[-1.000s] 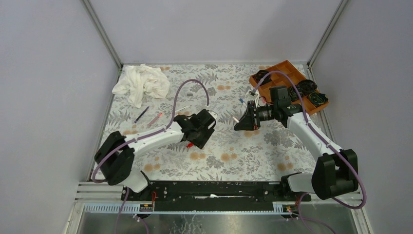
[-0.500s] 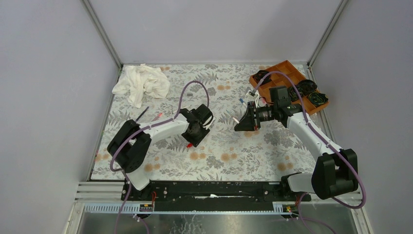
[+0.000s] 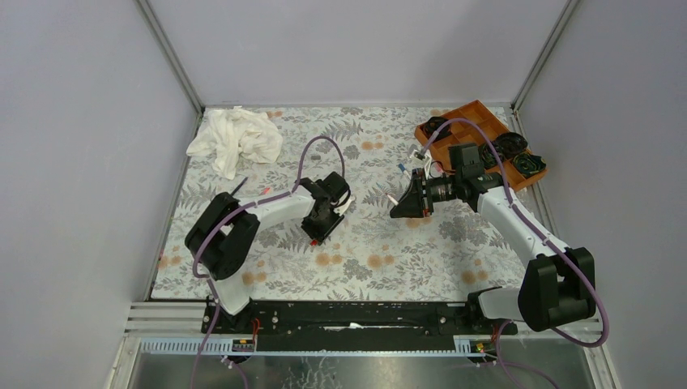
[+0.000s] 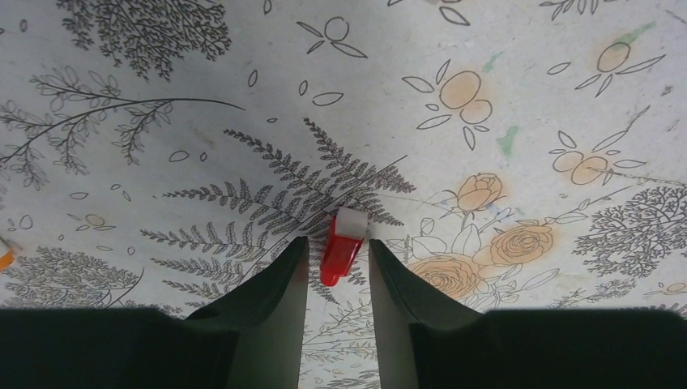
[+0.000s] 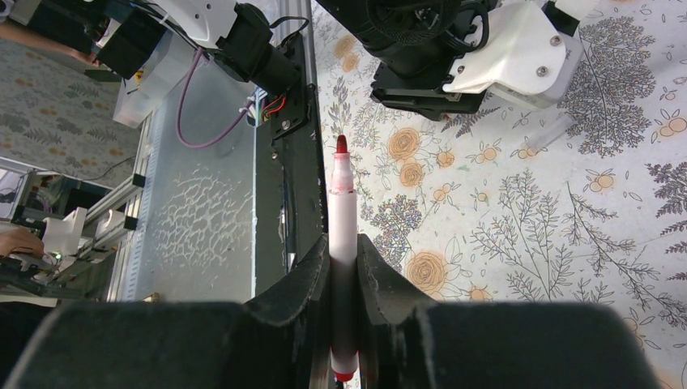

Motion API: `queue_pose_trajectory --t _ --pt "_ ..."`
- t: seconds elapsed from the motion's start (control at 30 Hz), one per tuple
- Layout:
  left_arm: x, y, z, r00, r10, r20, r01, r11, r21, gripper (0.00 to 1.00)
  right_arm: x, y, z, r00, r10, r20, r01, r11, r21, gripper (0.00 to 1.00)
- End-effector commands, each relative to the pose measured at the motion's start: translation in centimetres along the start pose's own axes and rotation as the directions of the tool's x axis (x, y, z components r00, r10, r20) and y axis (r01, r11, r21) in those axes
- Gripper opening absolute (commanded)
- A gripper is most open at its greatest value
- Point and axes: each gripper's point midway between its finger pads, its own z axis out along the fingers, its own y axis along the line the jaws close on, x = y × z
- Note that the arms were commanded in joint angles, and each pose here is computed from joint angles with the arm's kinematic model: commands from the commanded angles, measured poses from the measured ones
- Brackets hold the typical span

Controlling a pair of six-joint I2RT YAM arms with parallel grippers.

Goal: Insert the pens into the pen caps
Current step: Insert the pen cap onto the pen.

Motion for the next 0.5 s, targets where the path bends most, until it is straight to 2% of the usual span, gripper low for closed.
queue_pose_trajectory --t 0.0,0.23,0.37,0.47 --pt "0.25 -0.53 0.2 1.0 0.01 -0.026 -0.009 0.999 0.054 0.39 -1.48 0.34 -0.33 0.999 -0.05 0.018 0.05 0.999 -0.007 0.0" --pt "0.5 -0.85 0.82 0.999 0.001 -0.042 0.002 0.998 0.07 0.33 -1.52 0.43 -0.36 0.998 -0.053 0.02 0.053 0.999 -0.009 0.0" --pt "0.4 -0.68 0.9 0.999 0.0 -0.036 0.002 0.998 0.063 0.07 -1.5 0.47 -0.38 0.998 -0.053 0.02 0.053 0.999 -0.009 0.0" --pt "-0.27 -0.67 0.25 0.999 -0.053 0.01 0.053 0.997 0.05 0.0 -1.46 0.44 -0.4 0.998 -0.052 0.02 0.052 0.999 -0.009 0.0"
